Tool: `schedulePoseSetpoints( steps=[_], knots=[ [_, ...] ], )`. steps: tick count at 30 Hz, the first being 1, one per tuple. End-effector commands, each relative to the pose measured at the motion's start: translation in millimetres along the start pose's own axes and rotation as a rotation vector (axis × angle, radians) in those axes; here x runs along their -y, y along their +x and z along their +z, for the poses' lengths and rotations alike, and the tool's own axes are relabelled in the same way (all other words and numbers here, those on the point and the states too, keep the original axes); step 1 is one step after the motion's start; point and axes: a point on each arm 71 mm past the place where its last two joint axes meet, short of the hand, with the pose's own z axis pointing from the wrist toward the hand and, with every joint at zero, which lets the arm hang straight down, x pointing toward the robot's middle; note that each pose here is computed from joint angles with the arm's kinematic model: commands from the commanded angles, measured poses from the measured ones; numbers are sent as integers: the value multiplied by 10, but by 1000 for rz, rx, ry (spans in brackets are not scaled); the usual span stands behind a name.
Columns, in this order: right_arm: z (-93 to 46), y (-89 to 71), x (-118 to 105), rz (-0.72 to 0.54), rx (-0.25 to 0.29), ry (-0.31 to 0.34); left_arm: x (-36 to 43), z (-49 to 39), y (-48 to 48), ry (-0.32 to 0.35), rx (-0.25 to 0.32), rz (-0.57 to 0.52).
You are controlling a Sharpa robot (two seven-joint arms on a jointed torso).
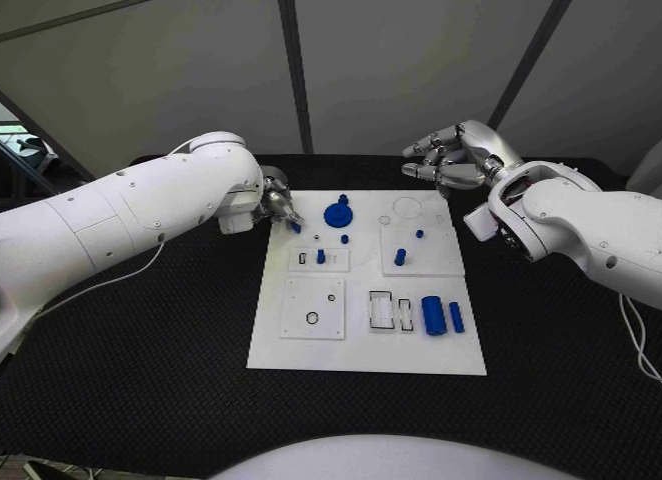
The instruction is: Assemble the parts on the task board
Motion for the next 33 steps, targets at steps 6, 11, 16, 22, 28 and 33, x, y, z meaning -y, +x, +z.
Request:
schedulePoseSetpoints(
  steps=[6,11,16,22,28,33],
  knots=[
    [2,-6,-11,-2,-5,-7,-21,-53,-4,42,-2,-67],
    [1,-10,-7,-2,-5,-5,-34,-134,6,74,21,-108],
    [-2,-17,-1,-3,-4,-4,-53,-242,50,108,45,-144],
    [-3,-24,5,-4,-2,-2,-72,-355,170,138,63,-154],
    [-3,-28,10,-4,-1,-1,-68,-404,315,149,59,-117],
    [-4,-29,12,-4,-2,-1,-72,-406,428,143,41,-80]
  ],
)
